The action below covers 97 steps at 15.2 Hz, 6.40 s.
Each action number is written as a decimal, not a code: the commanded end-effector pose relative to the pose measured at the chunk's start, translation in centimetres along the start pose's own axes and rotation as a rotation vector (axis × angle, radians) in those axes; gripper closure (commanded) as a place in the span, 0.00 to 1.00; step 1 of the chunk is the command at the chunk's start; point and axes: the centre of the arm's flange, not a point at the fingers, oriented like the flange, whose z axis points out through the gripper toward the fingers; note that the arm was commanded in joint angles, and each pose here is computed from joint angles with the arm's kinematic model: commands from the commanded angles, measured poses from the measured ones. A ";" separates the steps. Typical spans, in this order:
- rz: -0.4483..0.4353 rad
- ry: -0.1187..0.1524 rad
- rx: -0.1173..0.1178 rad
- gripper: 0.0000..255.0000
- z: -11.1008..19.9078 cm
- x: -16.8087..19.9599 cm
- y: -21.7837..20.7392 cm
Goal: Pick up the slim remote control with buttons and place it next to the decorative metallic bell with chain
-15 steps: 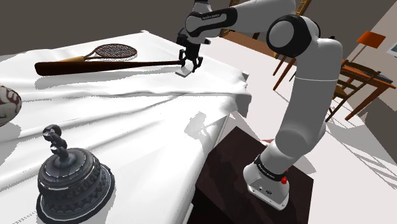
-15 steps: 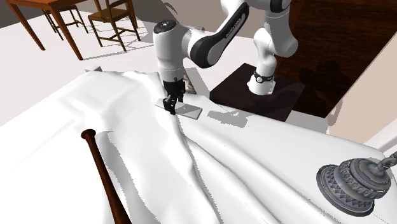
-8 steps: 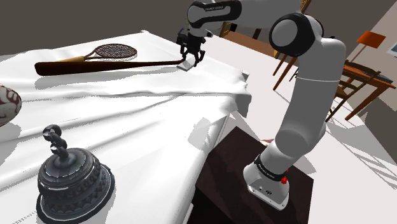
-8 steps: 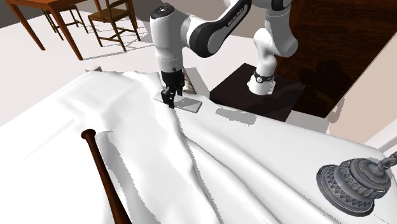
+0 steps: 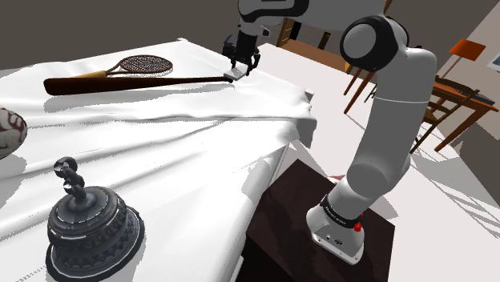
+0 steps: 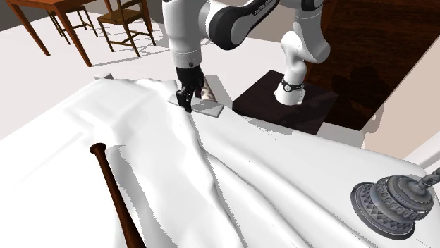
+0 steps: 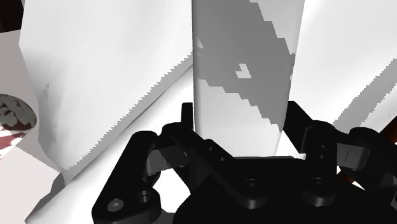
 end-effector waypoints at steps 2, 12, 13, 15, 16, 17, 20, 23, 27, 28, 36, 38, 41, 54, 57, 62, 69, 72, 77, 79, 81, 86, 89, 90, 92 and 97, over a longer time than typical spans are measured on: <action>0.000 0.000 0.000 1.00 -1.7 -0.1 0.0; 0.000 0.000 0.000 1.00 -6.9 -0.1 0.0; 0.000 0.000 0.000 1.00 -7.5 -0.1 0.0; 0.000 0.000 0.000 1.00 -8.5 -0.1 0.1; 0.000 0.000 0.000 1.00 -9.1 -0.1 0.1; 0.000 0.000 0.000 1.00 -9.6 -0.1 0.1; 0.000 0.000 0.000 1.00 -11.2 -0.2 0.1; 0.000 0.000 0.000 1.00 -11.2 -2.7 0.8; 0.000 0.000 0.000 1.00 -11.2 -7.8 2.2; 0.000 0.000 0.000 1.00 -11.2 -9.1 2.5; 0.000 0.000 0.000 1.00 -11.2 -19.3 5.3; 0.000 0.000 0.000 1.00 -11.1 -21.8 6.0; 0.000 0.000 0.000 1.00 -11.1 -25.6 7.1; 0.000 0.000 0.000 1.00 -11.0 -42.2 11.6; 0.000 0.000 0.000 1.00 -11.0 -46.0 12.6; 0.000 0.000 0.000 1.00 -10.4 -51.4 14.1; 0.000 0.000 0.000 1.00 -6.8 -51.4 14.1; 0.000 0.000 0.000 1.00 -5.2 -51.4 14.1; 0.000 0.000 0.000 1.00 -2.5 -51.3 14.1; 0.000 0.000 0.000 1.00 -1.5 -51.3 14.1; 0.000 0.000 0.000 1.00 -0.4 -51.3 14.1; 0.000 0.000 0.000 1.00 2.2 -51.3 14.0; 0.000 0.000 0.000 1.00 3.8 -51.3 14.0; 0.000 0.000 0.000 1.00 4.3 -51.3 14.0; 0.000 0.000 0.000 1.00 5.4 -51.3 14.0; 0.000 0.000 0.000 1.00 8.0 -51.3 14.0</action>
